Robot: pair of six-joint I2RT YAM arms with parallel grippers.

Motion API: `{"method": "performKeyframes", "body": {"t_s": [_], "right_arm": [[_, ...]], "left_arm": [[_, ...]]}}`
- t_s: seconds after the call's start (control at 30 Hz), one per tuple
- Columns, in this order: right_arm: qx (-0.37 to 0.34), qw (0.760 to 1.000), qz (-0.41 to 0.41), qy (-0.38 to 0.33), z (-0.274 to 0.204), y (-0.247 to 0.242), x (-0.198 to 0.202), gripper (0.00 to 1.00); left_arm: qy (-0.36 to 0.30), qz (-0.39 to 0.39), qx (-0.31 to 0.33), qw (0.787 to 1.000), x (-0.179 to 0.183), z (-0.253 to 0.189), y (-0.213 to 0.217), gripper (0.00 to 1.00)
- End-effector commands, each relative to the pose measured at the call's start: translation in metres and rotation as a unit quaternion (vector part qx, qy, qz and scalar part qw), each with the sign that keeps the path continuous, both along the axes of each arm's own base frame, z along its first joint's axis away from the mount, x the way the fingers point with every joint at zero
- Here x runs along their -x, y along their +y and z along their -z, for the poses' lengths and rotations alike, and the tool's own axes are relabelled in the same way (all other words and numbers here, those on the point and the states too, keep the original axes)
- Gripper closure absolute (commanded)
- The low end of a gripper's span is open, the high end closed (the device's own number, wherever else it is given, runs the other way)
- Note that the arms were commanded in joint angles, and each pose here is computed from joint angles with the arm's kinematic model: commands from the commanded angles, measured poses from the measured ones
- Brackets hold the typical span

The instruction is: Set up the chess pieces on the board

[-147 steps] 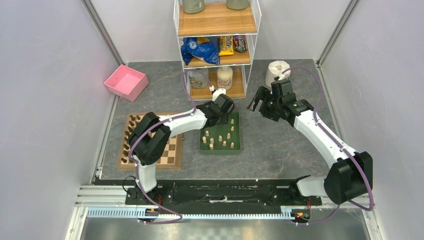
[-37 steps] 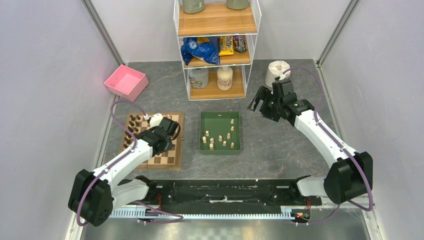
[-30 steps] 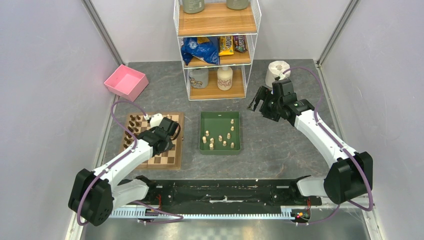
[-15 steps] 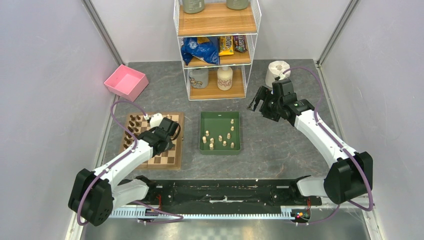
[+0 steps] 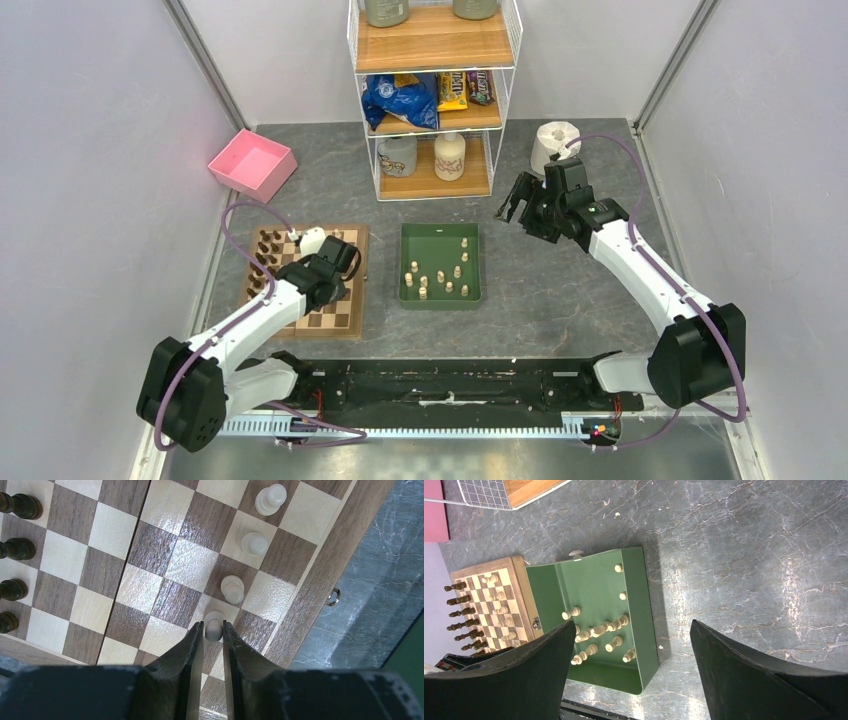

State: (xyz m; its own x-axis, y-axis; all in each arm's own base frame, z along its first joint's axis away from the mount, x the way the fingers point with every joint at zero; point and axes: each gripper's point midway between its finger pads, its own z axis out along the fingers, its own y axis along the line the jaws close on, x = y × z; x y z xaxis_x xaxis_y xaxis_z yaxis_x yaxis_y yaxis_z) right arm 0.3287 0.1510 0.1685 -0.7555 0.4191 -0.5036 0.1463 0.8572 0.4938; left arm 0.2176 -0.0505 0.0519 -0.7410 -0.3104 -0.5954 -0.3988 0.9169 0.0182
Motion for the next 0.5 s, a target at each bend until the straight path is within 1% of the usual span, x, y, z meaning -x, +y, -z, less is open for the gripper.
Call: {"method": "performKeyframes", "body": {"t_s": [0.0,0.07,0.23,0.47], "right_arm": [[-0.006,1.000,0.001,-0.013,-0.007,0.000,-0.006,0.08],[-0.006,1.000,0.002,-0.014,-0.007,0.000,-0.006,0.07],[-0.006,1.000,0.001,-0.012,-0.006,0.001,-0.006,0.07],[-0.005,1.000,0.001,-0.012,-0.007,0.001,-0.007,0.07]], "left_arm": [[-0.015,-0.016,0.005,1.000,-0.003,-0.002,0.002,0.72],[-0.015,-0.017,0.005,1.000,-0.003,-0.003,0.002,0.71],[-0.016,-0.016,0.007,1.000,-0.003,-0.006,0.001,0.66],[-0.043,-0.013,0.016,0.999,-0.006,-0.031,0.001,0.58]]}}
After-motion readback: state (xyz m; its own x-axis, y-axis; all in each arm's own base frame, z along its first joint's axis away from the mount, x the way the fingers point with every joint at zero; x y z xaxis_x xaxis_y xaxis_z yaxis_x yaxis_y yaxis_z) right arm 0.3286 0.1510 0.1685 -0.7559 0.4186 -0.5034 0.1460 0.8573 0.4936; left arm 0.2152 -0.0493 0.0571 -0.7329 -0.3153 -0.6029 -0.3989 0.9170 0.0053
